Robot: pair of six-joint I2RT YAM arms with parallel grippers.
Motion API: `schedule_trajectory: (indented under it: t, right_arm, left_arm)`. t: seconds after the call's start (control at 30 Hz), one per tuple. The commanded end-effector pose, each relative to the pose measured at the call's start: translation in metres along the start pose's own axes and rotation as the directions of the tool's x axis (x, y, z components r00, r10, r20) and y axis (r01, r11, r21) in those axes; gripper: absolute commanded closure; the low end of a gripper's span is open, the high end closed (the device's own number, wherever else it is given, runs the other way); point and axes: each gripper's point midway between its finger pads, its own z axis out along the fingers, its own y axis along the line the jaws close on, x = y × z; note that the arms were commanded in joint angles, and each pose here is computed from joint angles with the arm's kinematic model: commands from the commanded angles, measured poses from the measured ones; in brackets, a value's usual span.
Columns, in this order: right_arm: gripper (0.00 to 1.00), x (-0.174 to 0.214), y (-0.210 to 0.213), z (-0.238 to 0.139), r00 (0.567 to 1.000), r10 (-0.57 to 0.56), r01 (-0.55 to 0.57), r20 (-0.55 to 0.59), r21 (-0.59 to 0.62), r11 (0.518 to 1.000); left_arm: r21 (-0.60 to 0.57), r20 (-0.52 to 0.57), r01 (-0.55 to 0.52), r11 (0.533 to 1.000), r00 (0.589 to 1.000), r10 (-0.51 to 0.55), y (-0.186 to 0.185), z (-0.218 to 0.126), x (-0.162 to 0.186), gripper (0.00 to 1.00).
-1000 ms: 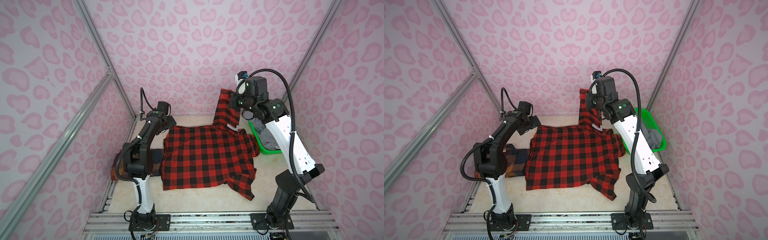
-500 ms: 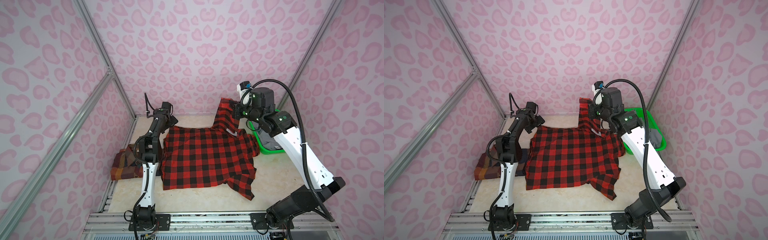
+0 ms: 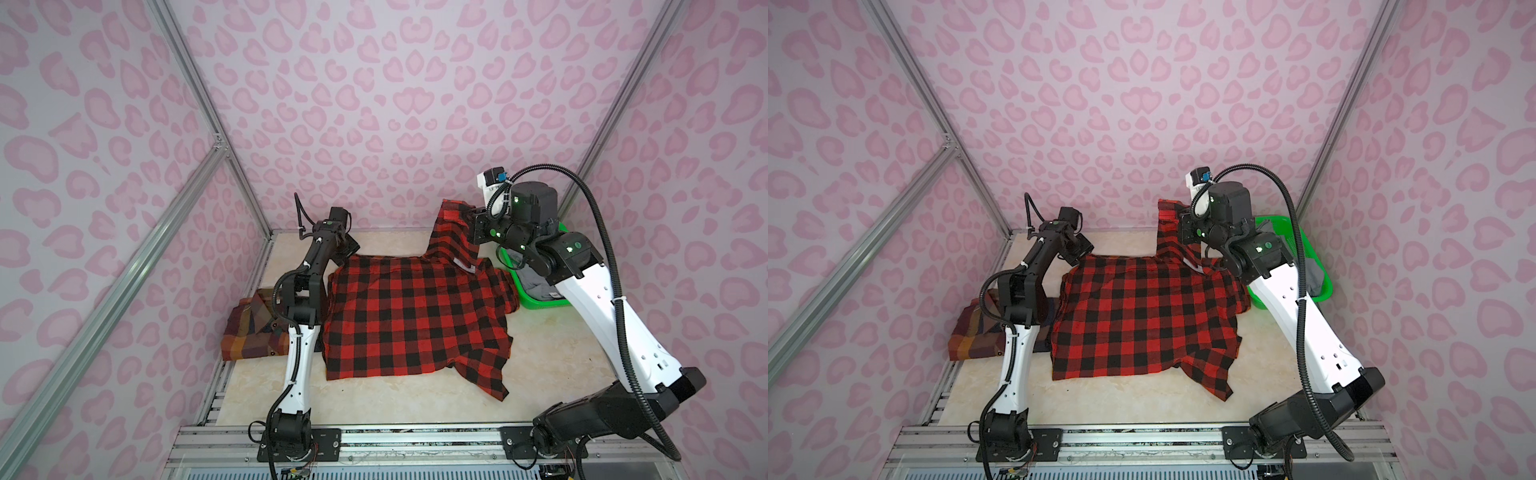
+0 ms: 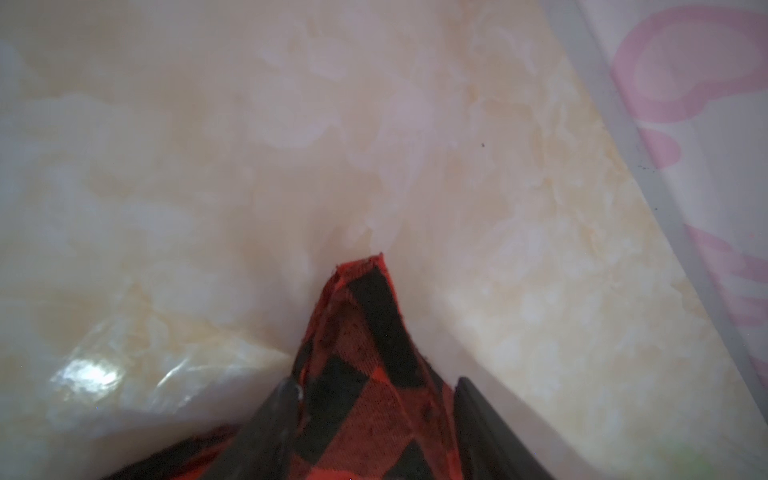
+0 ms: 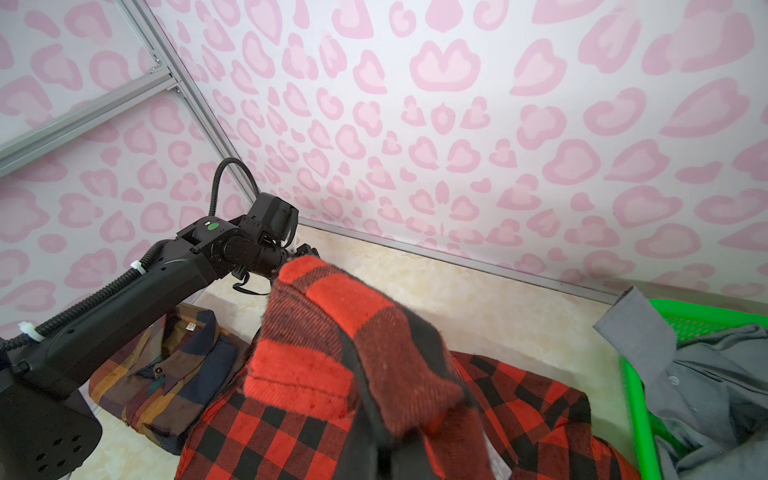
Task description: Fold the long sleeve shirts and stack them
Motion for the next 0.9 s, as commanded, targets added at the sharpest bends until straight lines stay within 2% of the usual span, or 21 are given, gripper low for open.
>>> schedule_trajectory:
  t: [0.0,0.13,0.3,0.47,0.63,0.87]
  right_arm:
    - [1.00,-0.009,0.001,-0.003,0.999,-0.011,0.011,0.038,-0.004,1.000]
    - [1.00,-0.013,-0.001,-0.010,0.998,-0.015,0.015,0.059,0.011,1.000]
    - [1.00,-0.014,-0.003,-0.012,0.998,-0.022,0.021,0.065,0.026,0.999]
    - [1.00,-0.014,-0.003,-0.013,0.998,-0.020,0.018,0.067,0.028,0.999]
    - [1.00,-0.018,-0.005,-0.021,0.996,-0.022,0.019,0.086,0.038,0.999]
    - [1.00,-0.027,-0.014,-0.026,0.993,-0.049,0.039,0.111,0.090,0.995]
  left_arm:
    - [0.006,0.014,-0.001,1.000,1.000,0.001,-0.002,0.002,-0.004,0.52]
    - [0.007,0.027,-0.011,1.000,1.000,0.011,-0.002,-0.003,-0.008,0.63]
    - [0.006,0.050,-0.040,0.999,0.998,0.040,-0.003,-0.015,-0.015,0.63]
    - [0.010,0.053,-0.050,0.999,0.997,0.049,-0.004,-0.020,-0.016,0.77]
    - [0.018,0.062,-0.053,0.998,0.997,0.052,-0.007,-0.025,-0.018,0.96]
    - [0.059,0.118,-0.082,0.995,0.990,0.074,-0.021,-0.066,-0.029,0.96]
